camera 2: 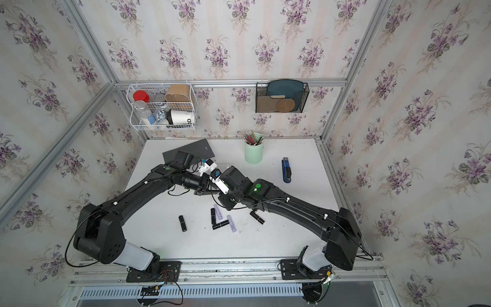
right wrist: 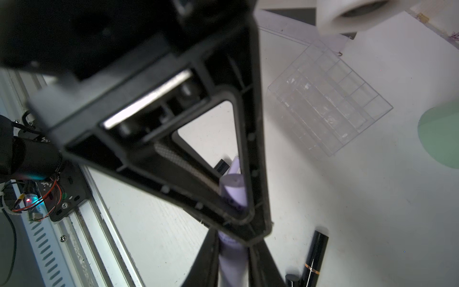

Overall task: Arrange the lipsticks in the organizer
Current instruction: Pick up the lipstick at the center of the board.

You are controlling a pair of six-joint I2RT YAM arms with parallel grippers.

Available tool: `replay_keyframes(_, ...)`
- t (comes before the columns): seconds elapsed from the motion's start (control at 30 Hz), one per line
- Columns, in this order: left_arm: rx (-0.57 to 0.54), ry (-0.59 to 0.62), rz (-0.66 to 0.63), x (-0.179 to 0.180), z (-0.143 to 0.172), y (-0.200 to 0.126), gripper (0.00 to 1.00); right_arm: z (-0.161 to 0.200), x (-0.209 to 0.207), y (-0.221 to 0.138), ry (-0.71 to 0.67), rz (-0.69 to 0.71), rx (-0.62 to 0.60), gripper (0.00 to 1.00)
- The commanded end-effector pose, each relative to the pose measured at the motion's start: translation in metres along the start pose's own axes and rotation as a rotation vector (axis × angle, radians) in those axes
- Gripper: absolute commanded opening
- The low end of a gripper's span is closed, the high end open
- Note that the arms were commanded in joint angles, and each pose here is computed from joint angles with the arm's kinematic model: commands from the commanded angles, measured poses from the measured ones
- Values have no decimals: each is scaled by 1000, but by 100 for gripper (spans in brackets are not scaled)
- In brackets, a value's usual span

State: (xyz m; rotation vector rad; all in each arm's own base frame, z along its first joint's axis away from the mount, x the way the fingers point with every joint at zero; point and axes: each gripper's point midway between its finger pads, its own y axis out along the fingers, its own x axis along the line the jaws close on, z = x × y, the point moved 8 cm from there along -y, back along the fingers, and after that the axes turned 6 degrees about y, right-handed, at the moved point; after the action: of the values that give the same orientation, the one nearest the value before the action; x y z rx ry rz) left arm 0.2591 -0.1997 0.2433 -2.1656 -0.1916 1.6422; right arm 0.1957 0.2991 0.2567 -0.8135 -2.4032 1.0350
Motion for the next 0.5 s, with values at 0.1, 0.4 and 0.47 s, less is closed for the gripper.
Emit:
replay_keyframes(0.1,-30,10,39,-5,-9,-4,0,-12,-11,-3,119,-54,-42,44)
replay_keyframes(0.4,-191,-44,85,14,-30,-22,0,-23,-57,-21,481,-168,-146,73)
replay_keyframes(0.47,-283,-40,80,21,-36,-31,0,-22,-78,-23,696,-238,-174,73)
